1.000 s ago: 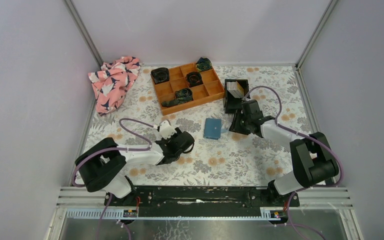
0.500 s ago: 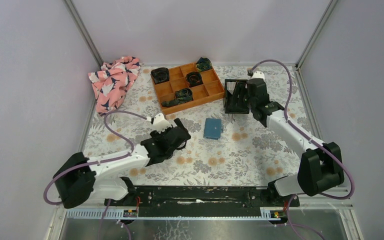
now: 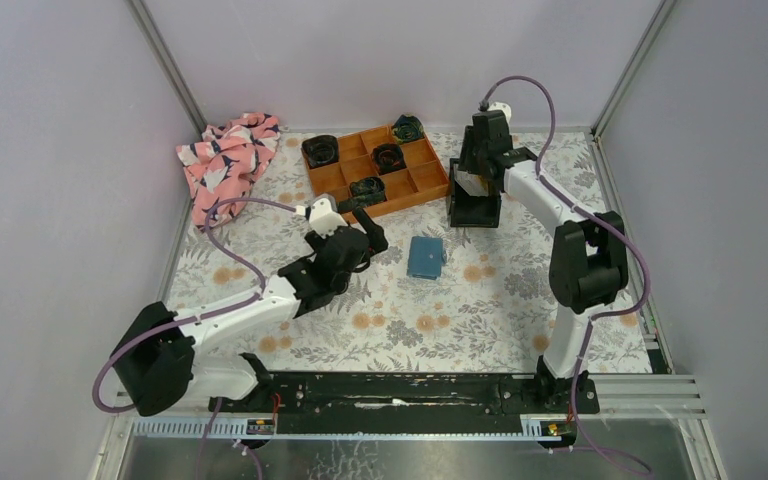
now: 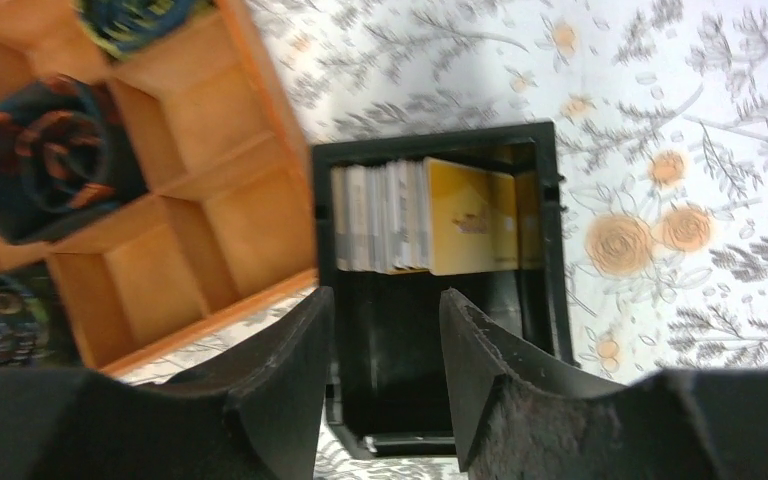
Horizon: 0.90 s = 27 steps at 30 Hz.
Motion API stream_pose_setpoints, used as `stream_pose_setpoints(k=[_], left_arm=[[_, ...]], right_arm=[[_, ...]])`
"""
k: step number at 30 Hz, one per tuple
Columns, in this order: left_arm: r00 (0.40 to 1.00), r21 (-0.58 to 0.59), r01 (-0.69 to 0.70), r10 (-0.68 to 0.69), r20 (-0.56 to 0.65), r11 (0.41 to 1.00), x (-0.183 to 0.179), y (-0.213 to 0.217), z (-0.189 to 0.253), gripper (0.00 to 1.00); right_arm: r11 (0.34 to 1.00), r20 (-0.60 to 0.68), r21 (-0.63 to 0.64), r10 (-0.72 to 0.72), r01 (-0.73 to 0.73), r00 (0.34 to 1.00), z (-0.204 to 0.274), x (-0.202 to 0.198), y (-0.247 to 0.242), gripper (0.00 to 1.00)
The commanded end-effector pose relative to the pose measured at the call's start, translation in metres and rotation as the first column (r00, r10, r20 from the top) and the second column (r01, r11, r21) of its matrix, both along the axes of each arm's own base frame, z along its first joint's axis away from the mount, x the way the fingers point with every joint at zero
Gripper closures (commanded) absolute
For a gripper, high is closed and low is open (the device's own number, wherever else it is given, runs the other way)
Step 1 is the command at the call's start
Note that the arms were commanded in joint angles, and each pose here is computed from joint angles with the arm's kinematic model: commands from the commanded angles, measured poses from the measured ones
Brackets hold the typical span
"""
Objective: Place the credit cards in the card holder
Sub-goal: Pick up the credit card from the storage box.
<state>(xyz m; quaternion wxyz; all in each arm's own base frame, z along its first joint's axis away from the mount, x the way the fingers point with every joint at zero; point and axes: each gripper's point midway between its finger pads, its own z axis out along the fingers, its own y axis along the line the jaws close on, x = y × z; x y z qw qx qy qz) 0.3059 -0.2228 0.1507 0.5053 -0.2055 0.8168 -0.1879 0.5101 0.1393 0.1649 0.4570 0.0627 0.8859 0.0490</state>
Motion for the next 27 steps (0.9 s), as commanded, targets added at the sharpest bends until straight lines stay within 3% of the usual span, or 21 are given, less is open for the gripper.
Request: stream_pose_setpoints(k=[1,10,27], left_arm=[[0.999,-0.023,0.016,-0.015,0.052,1.0,0.014,-0.006,0.013,0.04],[0.999,-0.014,0.016,-0.015,0.031,1.0,0.022,-0.007,0.001,0.06],[0.999,-0.014,0.034,-0.034,0.004,0.999,0.028,-0.012,-0.013,0.07]], right_arm=[[0.999,-0.029,-0.014,-0.037,0.037,0.999,-0.001,0.007,-0.021,0.5],[1.0,-0.121,0.011,-0.018,0.02,0.992,-0.043,0.017,-0.024,0.49],[0.997,-0.213,0.079,0.019,-0.002,0.977,-0.076,0.034,-0.028,0.43]])
